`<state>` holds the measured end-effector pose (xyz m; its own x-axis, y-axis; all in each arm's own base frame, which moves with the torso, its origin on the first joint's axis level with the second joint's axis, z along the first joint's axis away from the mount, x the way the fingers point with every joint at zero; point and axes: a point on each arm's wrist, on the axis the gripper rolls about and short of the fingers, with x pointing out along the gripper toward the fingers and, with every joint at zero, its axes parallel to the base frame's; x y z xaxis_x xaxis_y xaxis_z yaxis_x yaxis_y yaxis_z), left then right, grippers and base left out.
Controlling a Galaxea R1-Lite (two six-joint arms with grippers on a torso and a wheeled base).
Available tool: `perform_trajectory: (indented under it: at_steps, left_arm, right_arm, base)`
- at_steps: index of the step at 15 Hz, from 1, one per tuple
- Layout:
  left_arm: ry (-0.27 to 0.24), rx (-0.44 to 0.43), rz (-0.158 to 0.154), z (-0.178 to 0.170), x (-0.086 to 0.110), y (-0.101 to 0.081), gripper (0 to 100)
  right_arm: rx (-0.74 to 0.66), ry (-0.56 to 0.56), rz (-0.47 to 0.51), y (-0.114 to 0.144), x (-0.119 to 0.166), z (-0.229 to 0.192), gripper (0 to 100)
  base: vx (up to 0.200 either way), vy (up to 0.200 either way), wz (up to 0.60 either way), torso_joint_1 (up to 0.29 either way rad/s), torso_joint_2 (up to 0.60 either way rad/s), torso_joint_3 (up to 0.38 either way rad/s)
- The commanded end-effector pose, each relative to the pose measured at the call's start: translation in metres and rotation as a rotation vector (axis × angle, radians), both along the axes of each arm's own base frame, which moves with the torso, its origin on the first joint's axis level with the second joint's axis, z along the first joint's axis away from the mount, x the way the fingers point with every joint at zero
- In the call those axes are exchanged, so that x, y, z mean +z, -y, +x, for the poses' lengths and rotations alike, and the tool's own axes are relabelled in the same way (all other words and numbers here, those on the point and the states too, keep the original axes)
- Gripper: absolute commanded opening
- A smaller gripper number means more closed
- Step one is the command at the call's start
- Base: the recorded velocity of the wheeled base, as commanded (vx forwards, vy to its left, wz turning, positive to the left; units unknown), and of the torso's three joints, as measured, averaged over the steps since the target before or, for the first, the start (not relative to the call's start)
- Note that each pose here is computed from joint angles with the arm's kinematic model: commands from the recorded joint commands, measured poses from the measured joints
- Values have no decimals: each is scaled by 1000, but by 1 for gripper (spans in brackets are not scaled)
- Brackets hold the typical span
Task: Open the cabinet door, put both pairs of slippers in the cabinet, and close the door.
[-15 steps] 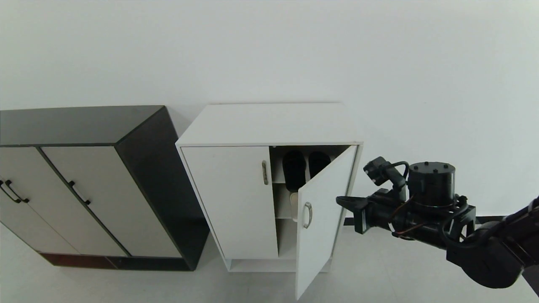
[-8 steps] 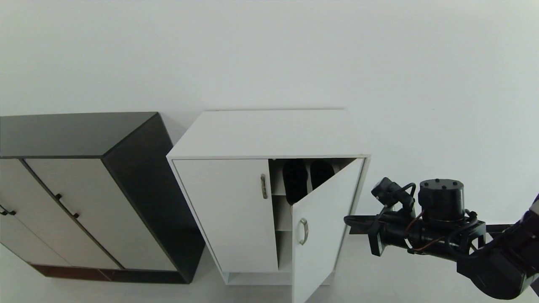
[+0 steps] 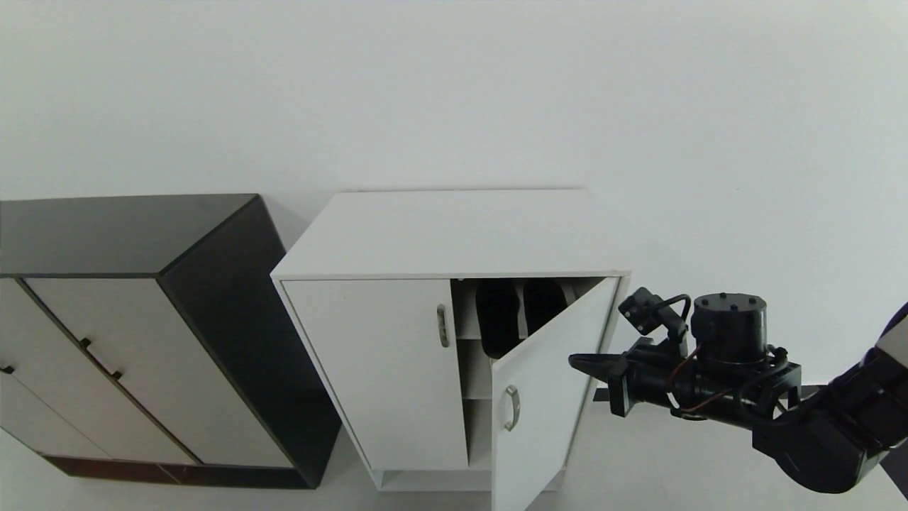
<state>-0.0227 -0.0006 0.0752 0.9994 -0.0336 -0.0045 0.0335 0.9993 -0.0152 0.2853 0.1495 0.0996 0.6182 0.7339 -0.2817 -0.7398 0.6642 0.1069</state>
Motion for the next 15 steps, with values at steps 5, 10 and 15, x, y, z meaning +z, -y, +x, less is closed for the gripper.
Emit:
perform_trajectory:
  at_steps: [5, 10, 15]
  left_arm:
    - [0, 0, 0, 0, 0, 0, 0]
    - [0, 0, 0, 0, 0, 0, 0]
    - [0, 0, 0, 0, 0, 0, 0]
  right_arm:
    - [-58, -14, 16, -26, -2, 4, 0]
    - [-142, -18, -11, -32, -14, 18, 0]
    - [-250, -5, 1, -41, -19, 38, 0]
  base:
    - [0, 0, 0, 0, 0, 0]
    - [0, 0, 0, 0, 0, 0]
    - [0, 0, 0, 0, 0, 0]
